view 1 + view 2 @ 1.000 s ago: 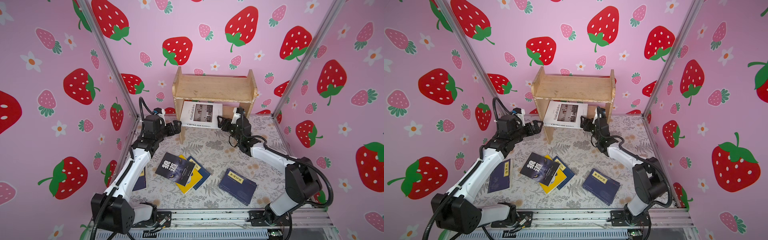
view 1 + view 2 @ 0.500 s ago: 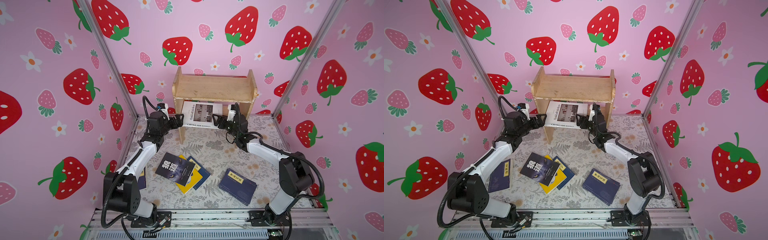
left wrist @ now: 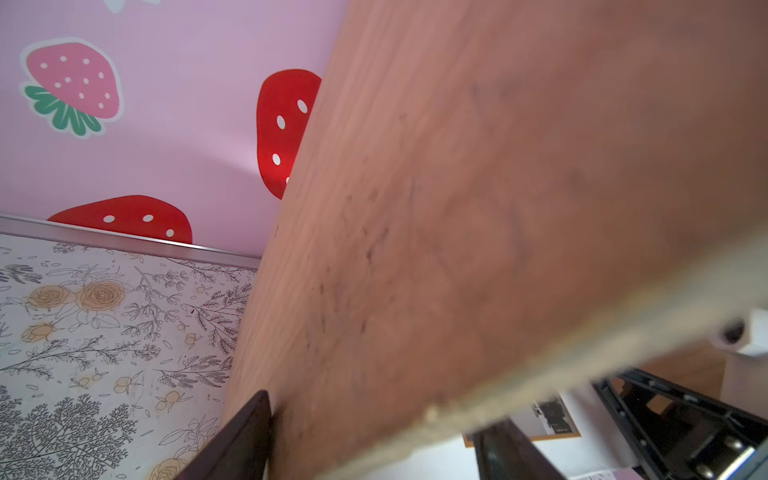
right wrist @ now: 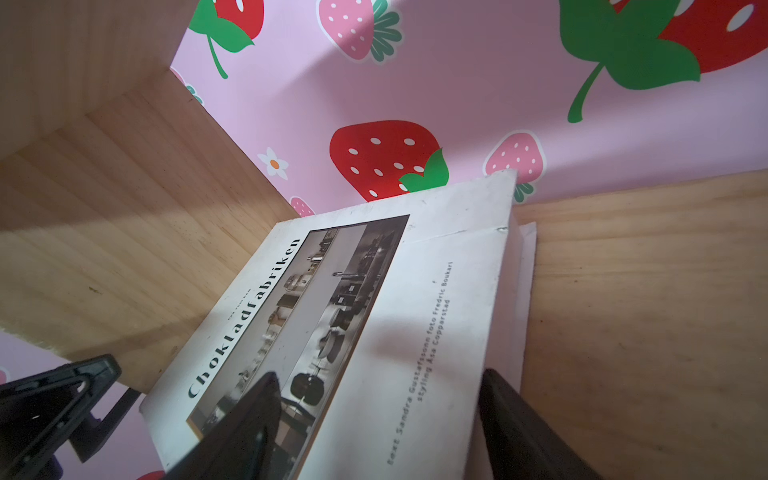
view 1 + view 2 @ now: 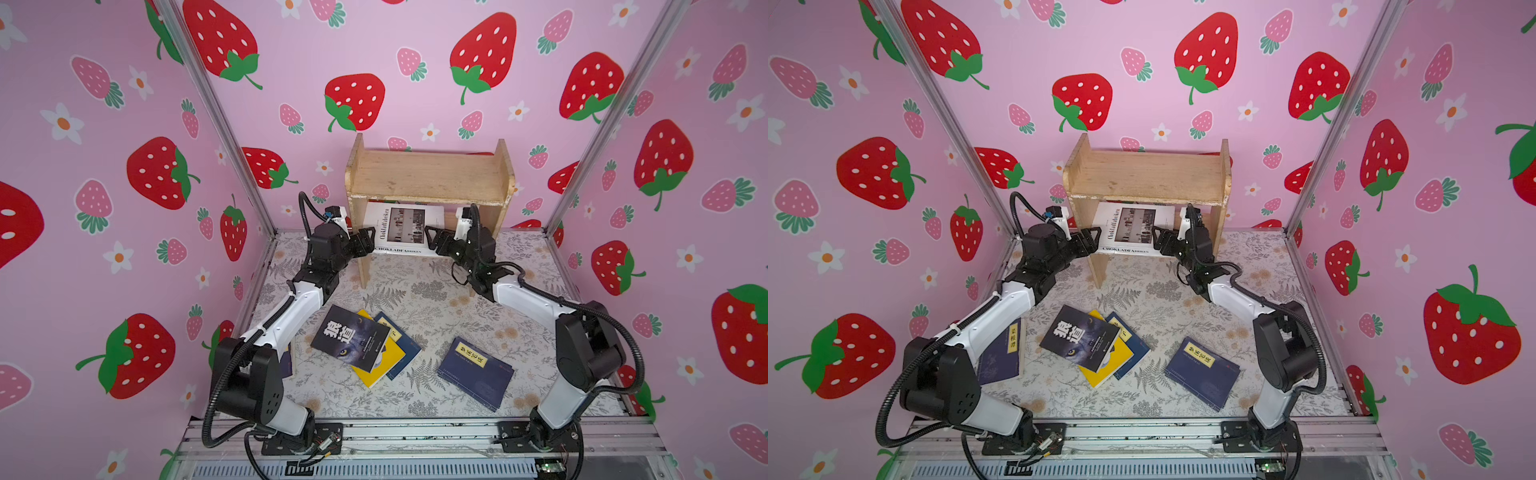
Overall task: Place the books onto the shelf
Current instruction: 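Push the white book deeper into the shelf with both grippers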
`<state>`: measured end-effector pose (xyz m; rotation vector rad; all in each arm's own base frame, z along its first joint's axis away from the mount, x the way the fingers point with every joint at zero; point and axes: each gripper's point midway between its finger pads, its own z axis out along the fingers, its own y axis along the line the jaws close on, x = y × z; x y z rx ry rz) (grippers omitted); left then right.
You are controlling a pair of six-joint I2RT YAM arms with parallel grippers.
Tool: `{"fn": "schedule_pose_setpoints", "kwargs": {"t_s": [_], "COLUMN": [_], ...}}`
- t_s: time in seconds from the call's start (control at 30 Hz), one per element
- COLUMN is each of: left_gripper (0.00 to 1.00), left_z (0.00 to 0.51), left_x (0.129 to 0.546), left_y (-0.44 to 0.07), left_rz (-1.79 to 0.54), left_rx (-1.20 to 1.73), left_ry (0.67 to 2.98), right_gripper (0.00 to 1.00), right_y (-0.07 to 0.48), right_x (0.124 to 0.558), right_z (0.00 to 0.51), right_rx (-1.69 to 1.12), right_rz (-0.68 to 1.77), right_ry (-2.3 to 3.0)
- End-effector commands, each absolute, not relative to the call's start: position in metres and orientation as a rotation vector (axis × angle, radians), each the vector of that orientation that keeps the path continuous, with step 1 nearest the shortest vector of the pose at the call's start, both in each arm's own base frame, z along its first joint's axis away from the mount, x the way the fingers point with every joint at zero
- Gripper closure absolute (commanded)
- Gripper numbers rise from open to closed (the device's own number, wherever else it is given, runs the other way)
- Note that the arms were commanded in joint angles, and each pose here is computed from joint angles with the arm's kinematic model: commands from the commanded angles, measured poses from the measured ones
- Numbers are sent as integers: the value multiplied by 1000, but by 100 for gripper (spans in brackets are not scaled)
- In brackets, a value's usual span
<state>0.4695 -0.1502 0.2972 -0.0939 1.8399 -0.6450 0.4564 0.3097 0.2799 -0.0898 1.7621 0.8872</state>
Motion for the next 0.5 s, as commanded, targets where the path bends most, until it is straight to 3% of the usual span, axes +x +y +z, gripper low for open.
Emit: {"fn": "schedule_pose_setpoints", "kwargs": {"t_s": [0.0,0.2,0.33,0.47], "left_gripper": [25,25,25,18], "left_z": [353,363,358,343], "left_x": [437,419,421,420], "left_y": [-205,-231,-228,-207], "left_rz": [-885,-937,-867,-717], "left_rx": [60,94,65,23], "left_ry": [1712,1688,1724,1776], "right_gripper": [23,23,22,21], "right_y": [304,281,274,265], "right_x": [453,459,458,458], "right_z": [262,261,261,260], "right_rx": [-96,-77,-83,-95], "right_rz": [861,848,841,811], "right_ry": [1826,1829,1829,1833]}}
